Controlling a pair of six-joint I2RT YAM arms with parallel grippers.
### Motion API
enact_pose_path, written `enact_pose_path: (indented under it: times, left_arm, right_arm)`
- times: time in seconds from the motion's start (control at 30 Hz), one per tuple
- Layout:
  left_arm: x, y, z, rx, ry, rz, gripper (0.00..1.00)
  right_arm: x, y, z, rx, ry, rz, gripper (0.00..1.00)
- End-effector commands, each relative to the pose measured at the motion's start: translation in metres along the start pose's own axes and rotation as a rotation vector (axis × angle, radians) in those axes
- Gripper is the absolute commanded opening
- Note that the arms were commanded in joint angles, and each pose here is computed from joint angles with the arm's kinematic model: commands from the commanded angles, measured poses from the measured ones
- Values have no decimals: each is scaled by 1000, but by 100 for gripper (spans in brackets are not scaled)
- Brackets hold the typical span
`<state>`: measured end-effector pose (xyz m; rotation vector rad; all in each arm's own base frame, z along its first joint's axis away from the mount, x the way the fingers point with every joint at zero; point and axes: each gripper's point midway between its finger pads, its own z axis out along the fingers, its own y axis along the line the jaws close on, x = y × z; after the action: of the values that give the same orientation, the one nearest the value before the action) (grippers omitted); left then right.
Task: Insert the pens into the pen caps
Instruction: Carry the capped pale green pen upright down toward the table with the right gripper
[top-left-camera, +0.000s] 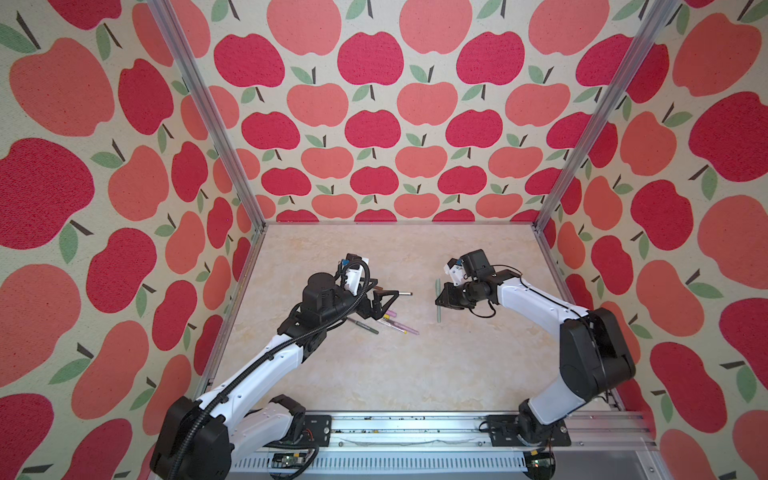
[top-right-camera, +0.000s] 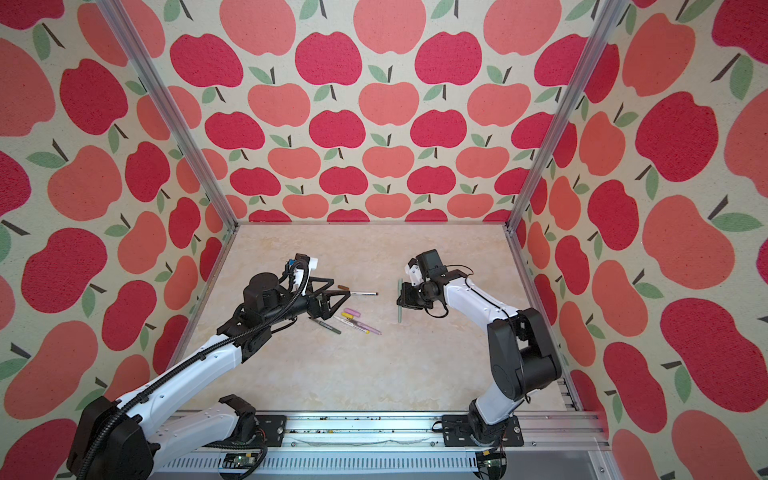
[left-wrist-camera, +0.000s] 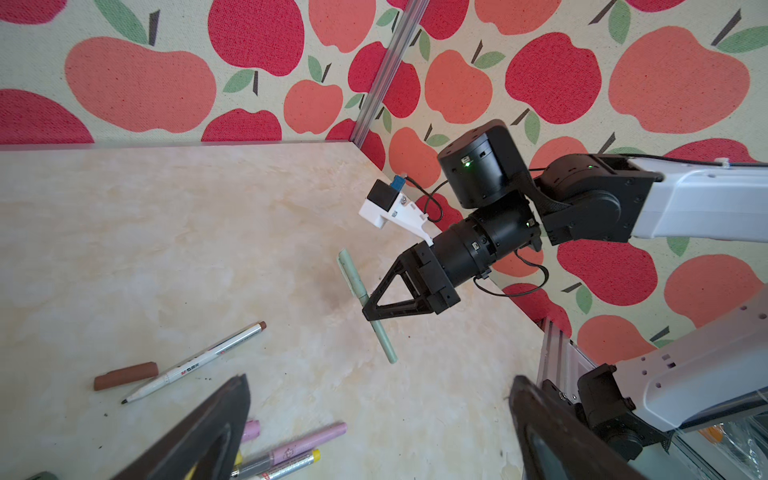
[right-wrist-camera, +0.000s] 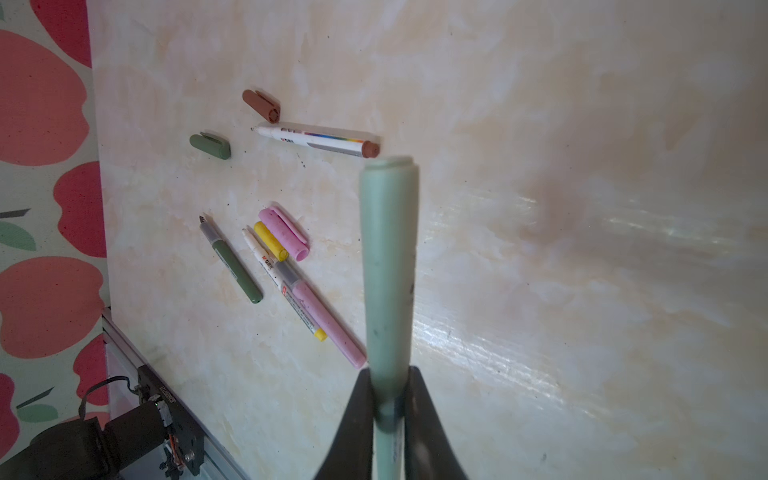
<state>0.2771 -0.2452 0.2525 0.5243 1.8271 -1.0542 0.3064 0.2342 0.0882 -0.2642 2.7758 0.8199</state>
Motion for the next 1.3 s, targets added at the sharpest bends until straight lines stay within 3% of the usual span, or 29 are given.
enact_pose_path:
  times: [0.0,0.6,1.27]
  left_arm:
    - [2,-4,0,38,1,3,99]
    - [8,-2,12,75,31,-27,99]
    - [9,-2,12,76,33,-30,99]
  right_arm:
    - [1,-2,2,6,39,-23,10]
    - [13,-42,10,107,128,58,11]
    - [29,-53,18,123,184,71,13]
